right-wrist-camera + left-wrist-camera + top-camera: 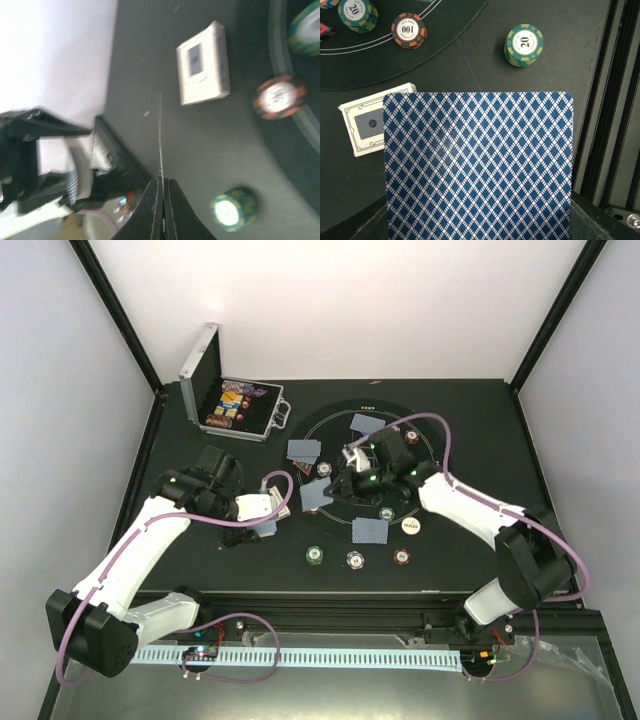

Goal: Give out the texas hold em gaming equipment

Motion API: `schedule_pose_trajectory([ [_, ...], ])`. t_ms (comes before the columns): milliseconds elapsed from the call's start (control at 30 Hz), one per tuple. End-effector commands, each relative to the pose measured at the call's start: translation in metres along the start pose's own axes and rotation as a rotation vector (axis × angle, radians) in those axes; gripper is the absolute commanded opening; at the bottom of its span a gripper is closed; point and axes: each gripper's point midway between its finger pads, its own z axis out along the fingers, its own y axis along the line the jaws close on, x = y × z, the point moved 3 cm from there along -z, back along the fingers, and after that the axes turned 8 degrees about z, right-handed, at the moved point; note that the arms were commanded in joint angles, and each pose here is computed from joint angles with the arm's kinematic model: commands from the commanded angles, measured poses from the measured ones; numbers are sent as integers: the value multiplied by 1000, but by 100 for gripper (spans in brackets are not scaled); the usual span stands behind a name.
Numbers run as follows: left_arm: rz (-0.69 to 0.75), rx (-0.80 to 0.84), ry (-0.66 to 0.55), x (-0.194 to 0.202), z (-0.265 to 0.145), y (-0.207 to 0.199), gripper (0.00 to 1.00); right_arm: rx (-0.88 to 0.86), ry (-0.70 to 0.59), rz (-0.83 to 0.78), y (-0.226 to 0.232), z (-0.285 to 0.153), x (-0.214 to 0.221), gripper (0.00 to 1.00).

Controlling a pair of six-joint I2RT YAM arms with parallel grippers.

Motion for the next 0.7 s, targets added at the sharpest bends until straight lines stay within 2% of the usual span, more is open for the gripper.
schedule_pose_trajectory([
  [0,17,-18,-10,-3,-6,2,2,356,-168,-240,-18,-43,-34,1],
  [133,15,-13,-14,-3,-6,1,2,782,-408,-497,-44,-84,-79,1],
  [267,12,-8,-15,-3,-6,0,2,1032,-535,-848,-50,-99,-103,1],
  [333,12,-9,-13,-2,-5,0,2,1137,-537,-1001,-57,-97,-111,1],
  [467,9,-6,-9,-2,-4,0,2,1315,-491,-1139,-77,-86,-133,1],
  [667,7,-15,-7,-2,-6,1,2,1341,-381,-1366,-98,-51,-137,1],
])
